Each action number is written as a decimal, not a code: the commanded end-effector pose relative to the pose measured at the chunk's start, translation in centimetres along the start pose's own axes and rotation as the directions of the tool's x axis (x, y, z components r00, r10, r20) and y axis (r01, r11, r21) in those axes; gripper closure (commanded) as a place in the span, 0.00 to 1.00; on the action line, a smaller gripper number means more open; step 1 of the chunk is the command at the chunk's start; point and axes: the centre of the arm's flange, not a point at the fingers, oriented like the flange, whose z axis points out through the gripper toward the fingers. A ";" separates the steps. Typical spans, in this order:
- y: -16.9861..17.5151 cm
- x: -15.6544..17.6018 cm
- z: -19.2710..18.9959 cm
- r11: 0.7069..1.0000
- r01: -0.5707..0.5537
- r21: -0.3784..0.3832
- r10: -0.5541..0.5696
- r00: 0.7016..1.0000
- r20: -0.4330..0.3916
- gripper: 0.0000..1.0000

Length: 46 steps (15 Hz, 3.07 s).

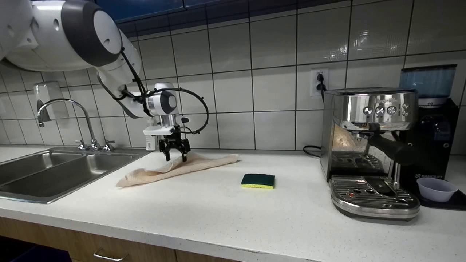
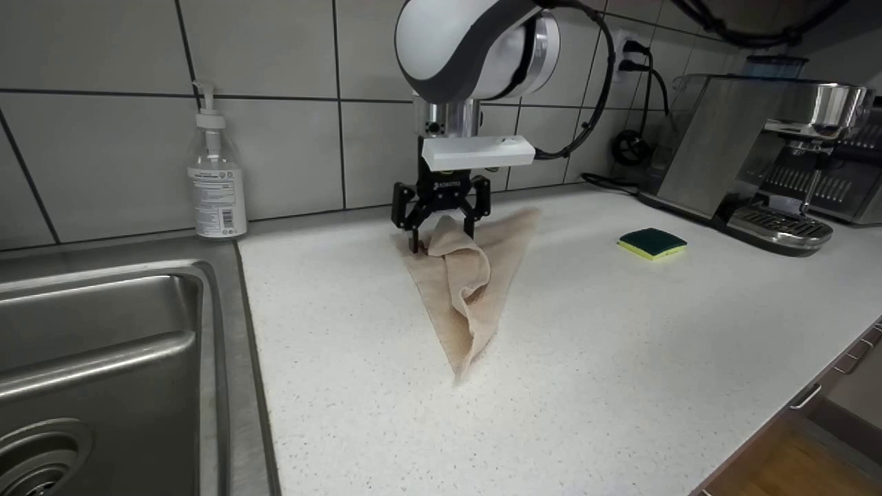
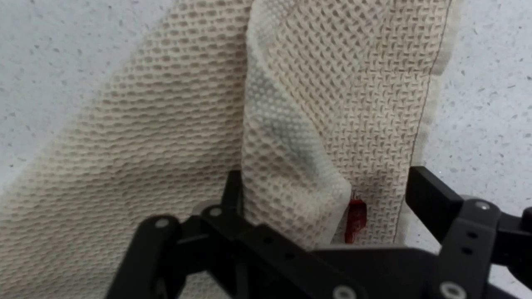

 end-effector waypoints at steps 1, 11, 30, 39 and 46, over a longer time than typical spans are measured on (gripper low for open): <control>-0.8 1.7 -0.5 1.000 -0.005 0.029 0.004 1.000 0.019 0.00; -2.4 2.8 -1.1 0.997 -0.011 0.073 0.009 1.000 0.027 0.00; -0.3 2.7 -2.2 0.994 -0.032 0.103 0.032 0.999 0.010 0.00; 0.5 2.5 -3.5 0.989 -0.061 0.133 0.061 0.998 -0.001 0.00; 1.8 2.6 -4.3 0.984 -0.096 0.150 0.099 0.995 -0.011 0.00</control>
